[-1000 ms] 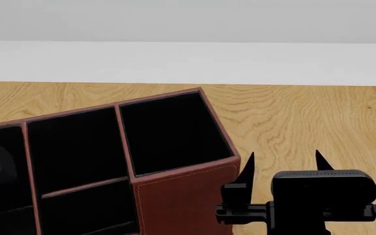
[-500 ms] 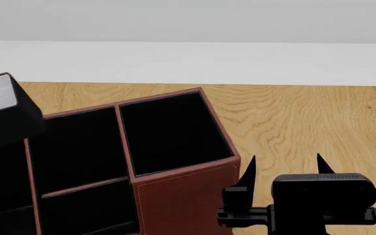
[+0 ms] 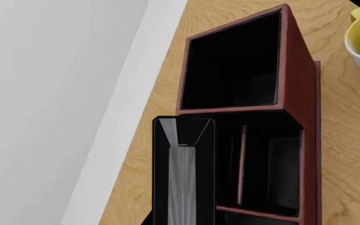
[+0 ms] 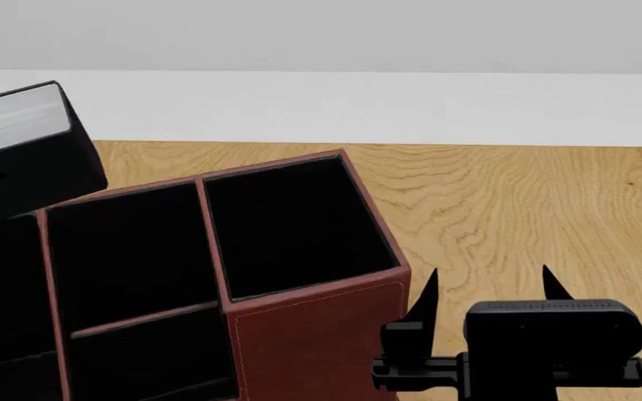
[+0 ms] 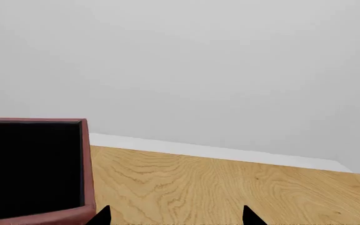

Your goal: Pick up the book and place it in the front compartment of the caddy.

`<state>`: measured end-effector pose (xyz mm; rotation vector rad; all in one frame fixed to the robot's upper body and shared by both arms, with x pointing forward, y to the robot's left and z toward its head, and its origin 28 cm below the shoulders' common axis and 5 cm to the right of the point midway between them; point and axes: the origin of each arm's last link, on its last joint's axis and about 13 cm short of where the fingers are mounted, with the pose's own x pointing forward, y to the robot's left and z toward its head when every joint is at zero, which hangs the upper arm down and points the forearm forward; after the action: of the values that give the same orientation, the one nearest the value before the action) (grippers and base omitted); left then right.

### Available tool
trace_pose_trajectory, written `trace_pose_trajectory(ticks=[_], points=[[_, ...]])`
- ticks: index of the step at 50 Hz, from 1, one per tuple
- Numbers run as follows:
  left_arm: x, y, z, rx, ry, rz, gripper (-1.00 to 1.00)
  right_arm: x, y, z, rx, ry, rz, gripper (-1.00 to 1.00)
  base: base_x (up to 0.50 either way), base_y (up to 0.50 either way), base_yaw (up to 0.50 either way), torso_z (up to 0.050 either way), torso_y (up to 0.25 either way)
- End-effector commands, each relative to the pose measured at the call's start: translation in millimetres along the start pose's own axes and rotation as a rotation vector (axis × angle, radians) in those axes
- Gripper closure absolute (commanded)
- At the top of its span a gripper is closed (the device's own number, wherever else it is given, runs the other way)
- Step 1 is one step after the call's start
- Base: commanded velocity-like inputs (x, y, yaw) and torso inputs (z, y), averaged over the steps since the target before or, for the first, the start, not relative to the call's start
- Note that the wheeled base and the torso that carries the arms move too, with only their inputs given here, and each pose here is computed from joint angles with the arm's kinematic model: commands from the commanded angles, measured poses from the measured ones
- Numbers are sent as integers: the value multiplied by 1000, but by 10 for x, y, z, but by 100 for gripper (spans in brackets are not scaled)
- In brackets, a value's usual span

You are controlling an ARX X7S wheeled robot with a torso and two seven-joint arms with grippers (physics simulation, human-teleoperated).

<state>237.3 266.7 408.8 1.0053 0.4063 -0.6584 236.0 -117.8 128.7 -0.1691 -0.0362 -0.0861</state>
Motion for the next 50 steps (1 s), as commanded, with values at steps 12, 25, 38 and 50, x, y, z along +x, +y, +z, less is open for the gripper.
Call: trace_pose_trajectory(ticks=[12,25,38,50], points=[[263,206,156,-13,-60,-108,100,17,-33,-3,4,-2,-17,-100,0,0,0,1,1],[475,302,195,-16,-57,-130,100,33,-41,1,-6,-3,-20,-100,0,0,0,0,2],[649,326,199,-28,-67,-145,100,24,-51,-11,-7,-1,-26,-100,0,0,0,0,2],[782,339,173,-44,-66,-159,100,20,-49,-18,-7,0,-27,-100,0,0,0,1,2]])
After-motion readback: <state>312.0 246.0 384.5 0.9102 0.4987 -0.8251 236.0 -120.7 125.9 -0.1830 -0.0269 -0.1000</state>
